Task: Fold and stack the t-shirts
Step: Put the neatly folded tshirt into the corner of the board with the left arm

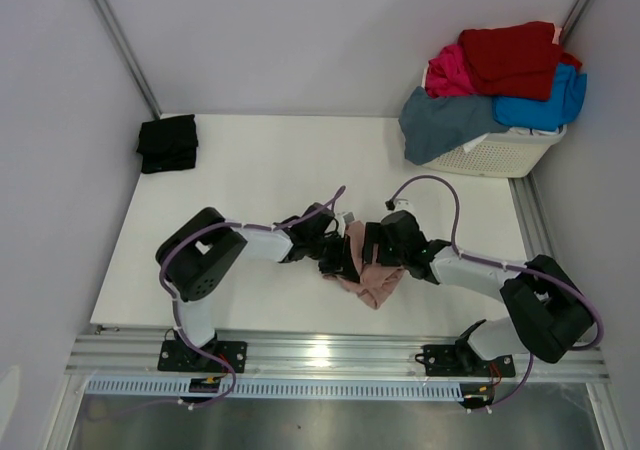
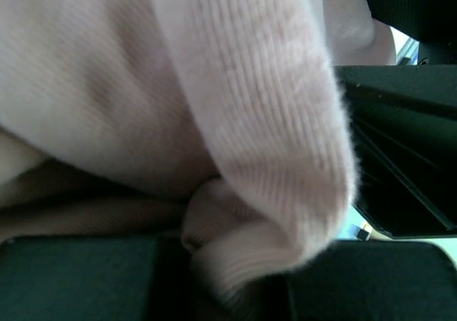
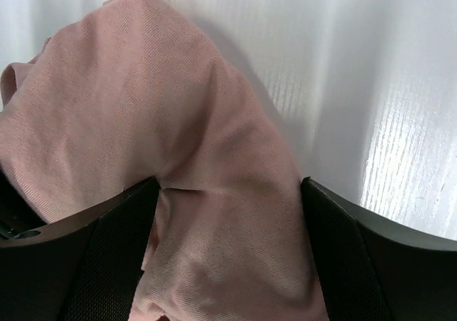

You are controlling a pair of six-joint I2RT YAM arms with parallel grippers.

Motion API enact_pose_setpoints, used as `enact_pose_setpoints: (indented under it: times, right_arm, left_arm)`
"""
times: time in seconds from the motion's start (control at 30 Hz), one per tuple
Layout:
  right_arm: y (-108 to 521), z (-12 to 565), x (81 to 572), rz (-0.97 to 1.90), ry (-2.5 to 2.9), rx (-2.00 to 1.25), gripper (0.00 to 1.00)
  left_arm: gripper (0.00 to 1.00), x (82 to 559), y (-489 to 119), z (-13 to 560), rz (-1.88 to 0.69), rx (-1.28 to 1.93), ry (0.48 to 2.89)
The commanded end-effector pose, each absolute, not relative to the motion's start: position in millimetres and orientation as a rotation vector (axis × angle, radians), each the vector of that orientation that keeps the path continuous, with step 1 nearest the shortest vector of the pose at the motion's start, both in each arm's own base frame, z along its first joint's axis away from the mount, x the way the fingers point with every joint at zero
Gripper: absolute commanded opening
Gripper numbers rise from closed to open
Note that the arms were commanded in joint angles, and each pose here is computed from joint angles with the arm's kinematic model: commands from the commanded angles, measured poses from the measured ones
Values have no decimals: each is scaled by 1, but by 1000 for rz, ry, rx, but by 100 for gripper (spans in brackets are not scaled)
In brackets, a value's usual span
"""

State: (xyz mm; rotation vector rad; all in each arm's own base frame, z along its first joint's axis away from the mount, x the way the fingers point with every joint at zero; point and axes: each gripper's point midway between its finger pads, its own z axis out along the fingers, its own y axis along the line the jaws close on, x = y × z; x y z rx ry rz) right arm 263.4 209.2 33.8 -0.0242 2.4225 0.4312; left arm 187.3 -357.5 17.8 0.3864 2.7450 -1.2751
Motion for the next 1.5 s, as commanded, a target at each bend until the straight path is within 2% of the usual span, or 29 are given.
enact_pose_setpoints:
  times: [0.0, 0.27, 0.33, 0.43, 0.8, 0.97, 1.0, 1.07, 1.13, 1.2, 1.37, 1.47]
  right_arm:
    - [224, 54, 268, 520, 2351, -19, 85]
    - [211, 89, 275, 504, 2219, -6, 87]
    - [211, 105, 277, 525, 2165, -13, 89]
    - [203, 132, 279, 547, 2093, 14, 98]
    - [178, 188, 275, 545, 1986, 40, 99]
    - [172, 192, 269, 536, 1976, 35, 99]
    - [170, 191, 268, 528, 1984, 35, 99]
    - [168, 193, 266, 526, 1981, 33, 99]
    - [166, 191, 263, 521, 1992, 32, 99]
    - [163, 191, 259, 518, 1995, 30, 99]
    - [157, 194, 253, 503, 1997, 29, 99]
    - [155, 191, 250, 506, 2004, 29, 99]
  left_arm:
    - [1, 146, -325, -36, -1072, 394, 2993]
    - [1, 170, -308, -22, -864, 367, 2961]
    - [1, 187, -304, -15, -814, 324, 2933]
    - [1, 209, -293, -4, -781, 257, 2901]
    - [0, 304, -234, 18, -598, -29, 2821]
    - [0, 363, -191, 34, -462, -164, 2764]
    - [0, 387, -188, 51, -453, -146, 2707]
    - [0, 401, -161, 43, -366, -194, 2732]
    - [0, 433, -155, 64, -428, -164, 2651]
    - [1, 455, -133, 77, -284, -257, 2628]
    - [0, 481, -84, 83, -216, -402, 2639]
    - [0, 495, -59, 101, -254, -471, 2568]
